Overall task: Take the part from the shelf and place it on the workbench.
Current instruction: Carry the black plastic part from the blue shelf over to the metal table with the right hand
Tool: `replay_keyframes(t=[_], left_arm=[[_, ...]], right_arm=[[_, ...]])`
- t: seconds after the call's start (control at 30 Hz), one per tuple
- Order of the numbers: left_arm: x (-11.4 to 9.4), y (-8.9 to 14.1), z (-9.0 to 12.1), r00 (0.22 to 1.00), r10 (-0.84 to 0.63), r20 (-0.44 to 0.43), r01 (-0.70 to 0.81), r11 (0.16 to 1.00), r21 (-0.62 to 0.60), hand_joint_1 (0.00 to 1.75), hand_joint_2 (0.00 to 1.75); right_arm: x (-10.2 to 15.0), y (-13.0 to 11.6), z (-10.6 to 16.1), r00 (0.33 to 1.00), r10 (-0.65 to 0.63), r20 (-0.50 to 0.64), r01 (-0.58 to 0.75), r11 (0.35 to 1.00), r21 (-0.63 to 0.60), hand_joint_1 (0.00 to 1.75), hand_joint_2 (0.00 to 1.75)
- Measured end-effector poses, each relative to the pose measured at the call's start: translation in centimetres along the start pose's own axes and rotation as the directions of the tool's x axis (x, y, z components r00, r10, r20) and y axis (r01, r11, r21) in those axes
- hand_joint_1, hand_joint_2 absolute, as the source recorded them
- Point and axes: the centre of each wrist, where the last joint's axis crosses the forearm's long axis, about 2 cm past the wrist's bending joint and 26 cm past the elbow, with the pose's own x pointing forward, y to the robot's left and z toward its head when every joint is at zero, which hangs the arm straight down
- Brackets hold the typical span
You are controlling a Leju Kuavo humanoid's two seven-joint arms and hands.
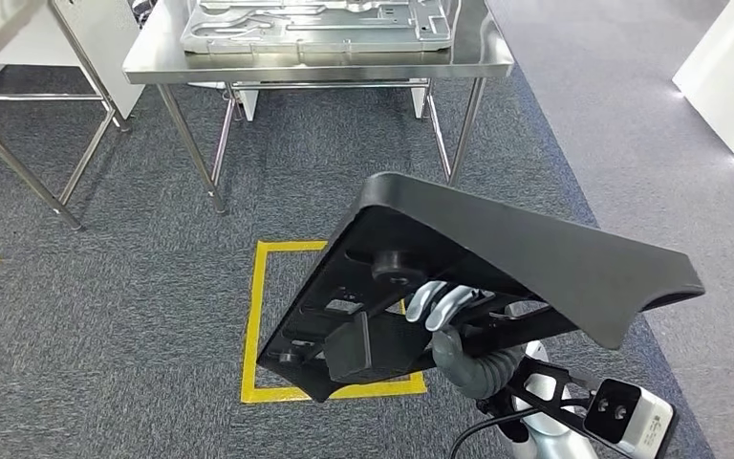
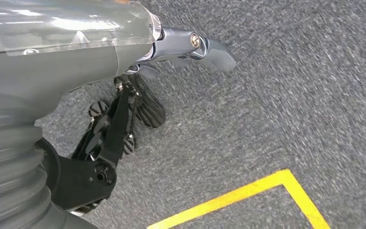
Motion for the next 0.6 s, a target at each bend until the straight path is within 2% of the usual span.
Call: replay_keyframes(t=[0.6], left_arm=[[0.23, -0.05, -0.08, 1.0, 0.003, 0.008, -0.003, 1.0, -0.004, 0.0, 1.75]], right_arm=[[0.11, 0.17, 0.19, 1.0, 0.007, -0.007, -0.007, 1.0, -0.002, 1.75, 1.75]])
